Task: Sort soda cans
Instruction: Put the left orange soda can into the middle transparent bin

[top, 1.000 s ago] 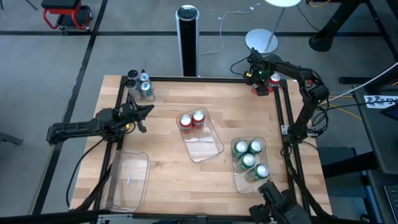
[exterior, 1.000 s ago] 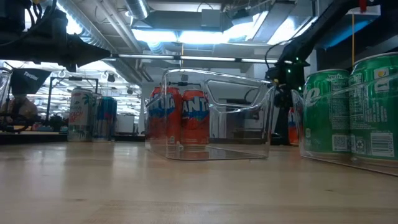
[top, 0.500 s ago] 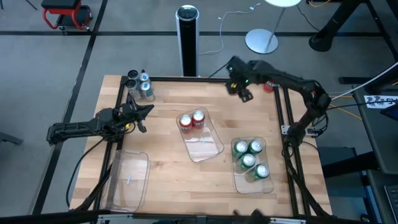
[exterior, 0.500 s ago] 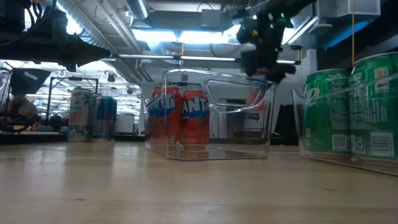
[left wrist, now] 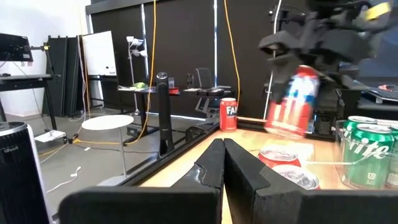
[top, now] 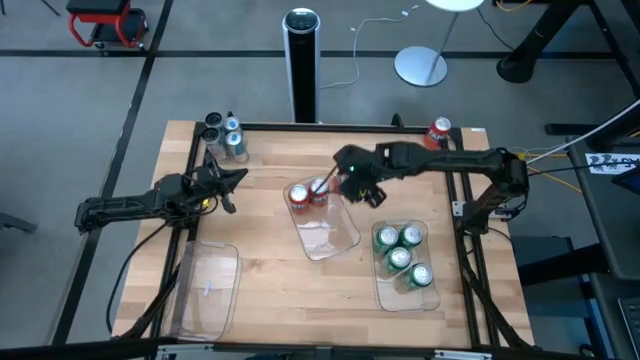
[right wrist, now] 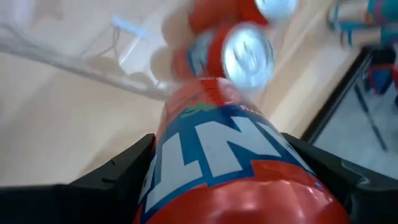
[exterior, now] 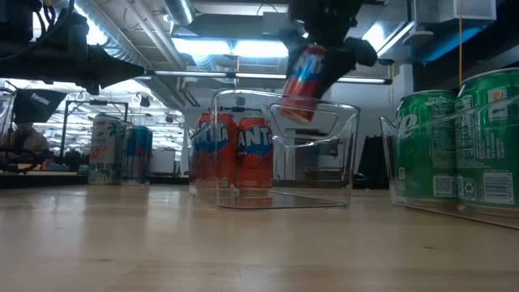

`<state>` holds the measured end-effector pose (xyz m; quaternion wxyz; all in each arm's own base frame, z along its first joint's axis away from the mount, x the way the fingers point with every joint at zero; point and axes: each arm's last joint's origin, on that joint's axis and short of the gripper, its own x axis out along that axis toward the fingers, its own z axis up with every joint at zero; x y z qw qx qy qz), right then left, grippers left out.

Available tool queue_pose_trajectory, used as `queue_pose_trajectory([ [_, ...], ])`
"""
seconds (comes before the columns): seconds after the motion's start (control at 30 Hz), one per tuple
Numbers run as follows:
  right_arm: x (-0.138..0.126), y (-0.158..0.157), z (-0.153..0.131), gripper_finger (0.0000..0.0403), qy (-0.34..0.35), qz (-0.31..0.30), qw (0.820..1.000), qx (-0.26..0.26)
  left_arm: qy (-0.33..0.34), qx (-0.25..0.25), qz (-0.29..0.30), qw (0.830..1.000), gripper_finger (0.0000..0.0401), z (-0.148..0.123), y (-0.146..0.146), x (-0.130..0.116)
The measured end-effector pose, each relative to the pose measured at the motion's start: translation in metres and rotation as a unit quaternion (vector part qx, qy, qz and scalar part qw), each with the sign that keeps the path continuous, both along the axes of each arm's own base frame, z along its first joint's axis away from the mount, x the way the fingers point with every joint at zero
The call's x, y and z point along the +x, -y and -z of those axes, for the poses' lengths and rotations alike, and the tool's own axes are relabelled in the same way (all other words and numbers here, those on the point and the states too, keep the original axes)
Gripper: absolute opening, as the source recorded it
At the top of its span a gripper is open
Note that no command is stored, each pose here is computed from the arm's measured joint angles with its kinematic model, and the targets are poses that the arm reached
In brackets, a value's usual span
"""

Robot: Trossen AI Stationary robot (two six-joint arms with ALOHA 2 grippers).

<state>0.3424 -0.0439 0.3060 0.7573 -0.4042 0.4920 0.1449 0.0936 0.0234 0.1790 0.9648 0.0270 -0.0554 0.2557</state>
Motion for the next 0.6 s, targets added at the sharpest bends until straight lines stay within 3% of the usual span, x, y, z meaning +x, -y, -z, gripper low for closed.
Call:
queue_pose_trajectory([
  [0.27,0.013,-0.042,0.000,0.0294,0.040,-0.062,0.997,0.010,0.001,-0.003,0.000,1.000,0.0000,0.000,0.000,0.000],
  [0.6,0.041,-0.058,0.044,0.0294,0.002,-0.091,0.995,0.030,-0.001,-0.005,0.000,1.000,0.0000,0.001,0.000,0.000],
])
